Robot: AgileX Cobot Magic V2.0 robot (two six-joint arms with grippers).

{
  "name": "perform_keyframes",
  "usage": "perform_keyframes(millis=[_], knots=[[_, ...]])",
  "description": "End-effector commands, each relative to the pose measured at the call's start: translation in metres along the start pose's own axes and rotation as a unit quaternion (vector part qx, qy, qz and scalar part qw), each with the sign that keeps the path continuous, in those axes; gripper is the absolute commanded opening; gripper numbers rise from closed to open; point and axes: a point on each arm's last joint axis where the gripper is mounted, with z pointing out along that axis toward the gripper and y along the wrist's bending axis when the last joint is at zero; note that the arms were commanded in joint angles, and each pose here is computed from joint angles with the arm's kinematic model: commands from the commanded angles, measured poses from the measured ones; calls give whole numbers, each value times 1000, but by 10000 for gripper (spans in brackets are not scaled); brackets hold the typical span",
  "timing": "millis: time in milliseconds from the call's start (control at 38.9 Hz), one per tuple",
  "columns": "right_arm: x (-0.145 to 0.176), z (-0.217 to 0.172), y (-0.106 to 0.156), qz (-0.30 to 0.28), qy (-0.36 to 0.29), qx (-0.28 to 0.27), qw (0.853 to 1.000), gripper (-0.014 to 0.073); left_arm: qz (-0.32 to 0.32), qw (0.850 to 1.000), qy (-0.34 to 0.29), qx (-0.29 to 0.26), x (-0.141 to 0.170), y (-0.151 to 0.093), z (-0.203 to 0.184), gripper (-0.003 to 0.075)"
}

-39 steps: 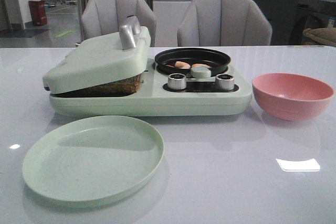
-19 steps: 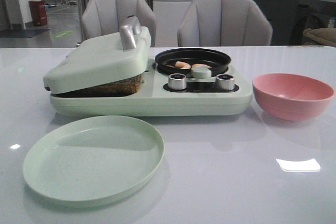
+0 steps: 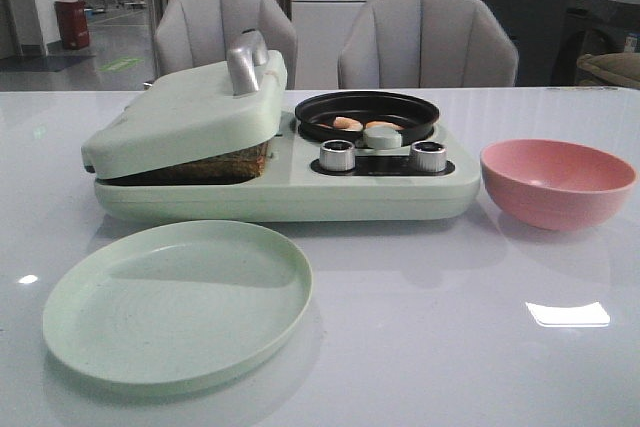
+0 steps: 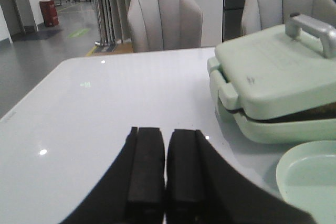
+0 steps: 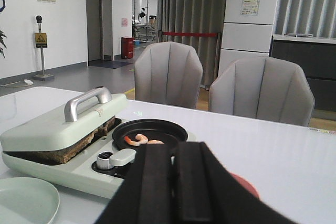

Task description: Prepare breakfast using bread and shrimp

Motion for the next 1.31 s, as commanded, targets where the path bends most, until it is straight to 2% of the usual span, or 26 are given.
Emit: perform_keyframes(millis=[0, 129, 232, 1287], knots=[[-16, -3, -2, -1, -53, 14, 998, 141, -17, 998, -56, -1, -8, 0, -2, 112], [-16, -3, -2, -1, -53, 14, 998, 141, -15, 998, -58, -1, -8, 0, -2, 112], [-16, -3, -2, -1, -53, 14, 998, 141, -38, 998, -58, 0, -8, 0, -2, 112], [-12, -2, -3, -12, -52, 18, 998, 141, -38, 998, -58, 0, -8, 0, -2, 112]])
